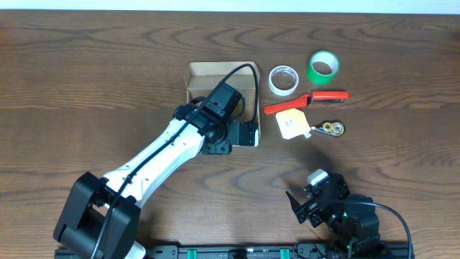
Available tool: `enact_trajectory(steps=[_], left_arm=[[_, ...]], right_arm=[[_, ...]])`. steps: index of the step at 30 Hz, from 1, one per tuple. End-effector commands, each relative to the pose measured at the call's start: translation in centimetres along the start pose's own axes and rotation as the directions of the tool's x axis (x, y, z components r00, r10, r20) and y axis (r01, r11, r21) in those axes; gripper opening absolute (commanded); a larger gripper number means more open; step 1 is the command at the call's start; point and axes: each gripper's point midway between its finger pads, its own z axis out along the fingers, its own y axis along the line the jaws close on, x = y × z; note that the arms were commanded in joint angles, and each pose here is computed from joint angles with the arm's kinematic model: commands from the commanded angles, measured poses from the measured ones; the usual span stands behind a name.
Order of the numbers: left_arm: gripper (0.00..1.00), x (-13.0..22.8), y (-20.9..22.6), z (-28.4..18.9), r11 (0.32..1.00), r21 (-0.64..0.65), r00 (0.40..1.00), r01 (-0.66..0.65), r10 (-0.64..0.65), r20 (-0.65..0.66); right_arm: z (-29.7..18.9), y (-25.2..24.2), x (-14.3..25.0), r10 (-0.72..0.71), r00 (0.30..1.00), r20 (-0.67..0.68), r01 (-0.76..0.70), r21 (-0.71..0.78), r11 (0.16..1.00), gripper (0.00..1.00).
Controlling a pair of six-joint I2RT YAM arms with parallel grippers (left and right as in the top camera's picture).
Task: Pack container
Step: 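Drag the box with the left gripper toward the table center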
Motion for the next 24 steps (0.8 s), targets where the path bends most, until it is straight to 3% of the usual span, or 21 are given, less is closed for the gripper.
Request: enact_trajectory(steps=[1,4,5,8,12,13,19,24], left_arm=[[0.64,-0.5,0.5,-0.9,0.998,-0.014,0.997,0.067,-0.066,0.029],[0.89,-0.5,0.6,-0.9,0.996,-0.019,0.995,0.091,-0.091,0.029],[0.91,-0.5,0.7,-0.9,0.995,-0.024,0.995,0.097,-0.097,0.029],[0.92,-0.7,0.9,-1.0,0.991,-0.031,0.991,0.128,-0.127,0.036],[0.93,-1.9,2.1,-2.9,0.952,-0.063,0.952,0.298,-0.292,0.095],[0.97,-2.2,2.4,-3.7,0.935,-0.071,0.933,0.349,-0.339,0.117],[0.95,-3.9,2.5,-10.8,0.855,-0.04,0.834,0.517,-0.492,0.25],[0.95,-2.0,1.2,-15.3,0.805,-0.023,0.774,0.593,-0.563,0.289]], right_arm=[[0.0,0.1,0.0,-0.018,1.0,0.002,0.018,0.0,1.0,0.99],[0.0,0.1,0.0,-0.018,1.0,0.002,0.018,0.0,1.0,0.99],[0.0,0.1,0.0,-0.018,1.0,0.002,0.018,0.0,1.0,0.99],[0.0,0.1,0.0,-0.018,1.0,0.002,0.018,0.0,1.0,0.99],[0.0,0.1,0.0,-0.018,1.0,0.002,0.018,0.0,1.0,0.99],[0.0,0.1,0.0,-0.018,1.0,0.002,0.018,0.0,1.0,0.99],[0.0,0.1,0.0,-0.018,1.0,0.002,0.018,0.0,1.0,0.99],[0.0,0.1,0.0,-0.018,1.0,0.002,0.018,0.0,1.0,0.99]])
